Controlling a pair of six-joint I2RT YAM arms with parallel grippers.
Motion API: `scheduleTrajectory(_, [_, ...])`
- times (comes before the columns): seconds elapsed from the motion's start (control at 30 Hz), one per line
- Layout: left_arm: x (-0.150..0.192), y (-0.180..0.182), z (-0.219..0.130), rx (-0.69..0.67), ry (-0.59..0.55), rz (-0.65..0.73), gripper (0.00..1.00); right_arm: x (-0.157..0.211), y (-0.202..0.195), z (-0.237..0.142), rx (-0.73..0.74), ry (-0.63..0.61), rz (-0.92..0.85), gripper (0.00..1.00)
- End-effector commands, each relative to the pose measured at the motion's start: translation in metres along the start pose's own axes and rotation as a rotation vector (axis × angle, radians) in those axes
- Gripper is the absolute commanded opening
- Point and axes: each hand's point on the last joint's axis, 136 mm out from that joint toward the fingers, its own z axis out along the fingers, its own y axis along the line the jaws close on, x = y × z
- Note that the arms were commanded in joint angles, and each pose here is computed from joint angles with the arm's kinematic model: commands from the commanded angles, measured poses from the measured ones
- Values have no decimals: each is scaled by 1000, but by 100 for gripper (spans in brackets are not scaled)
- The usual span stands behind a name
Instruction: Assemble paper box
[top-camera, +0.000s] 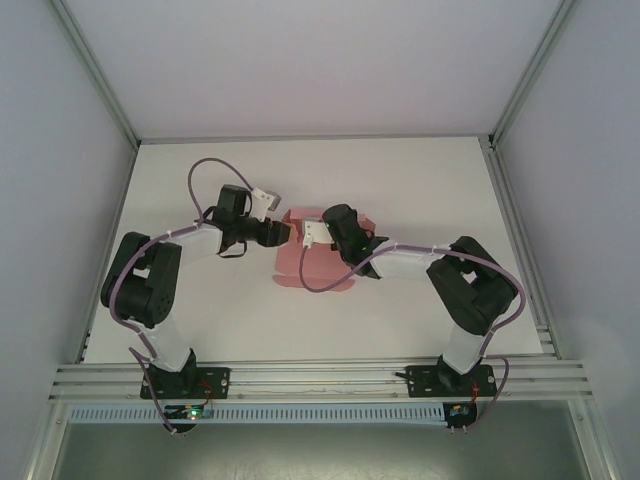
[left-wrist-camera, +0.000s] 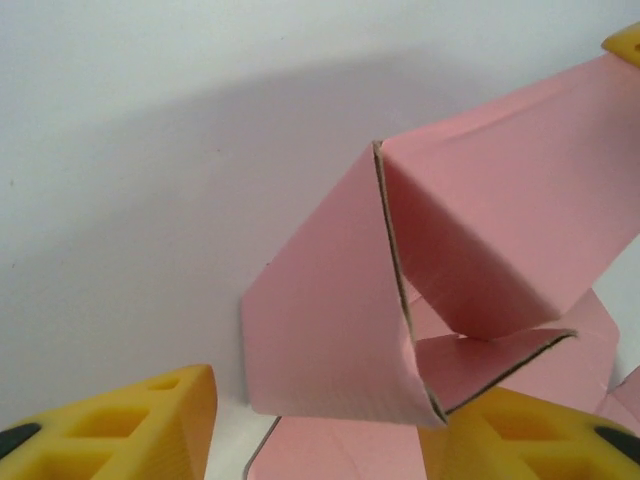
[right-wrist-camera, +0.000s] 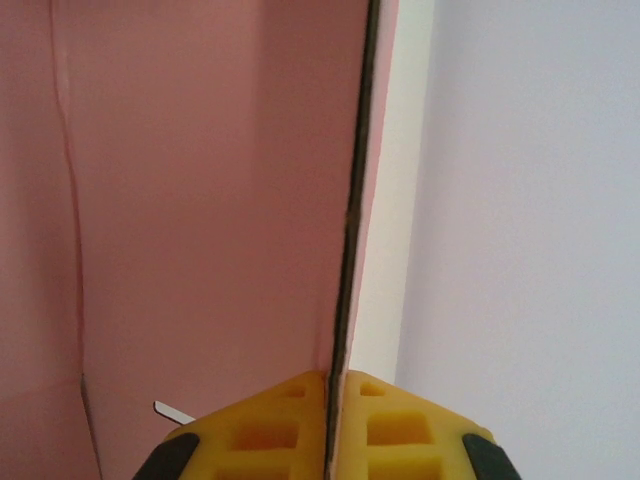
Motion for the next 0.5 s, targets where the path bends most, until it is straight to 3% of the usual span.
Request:
scheduleTrajectory(0.0, [-12,-2,8,18,-9,93,56,24,86,1,-300,52,-165,0])
scheduleTrajectory(0.3, [-6,-40,20,183,20,133,56,27,82,13,-225,129,-195,0])
scheduleTrajectory(0.47, [-6,-35,26,179,9,122,44,31,88,9,-204,125,-217,0])
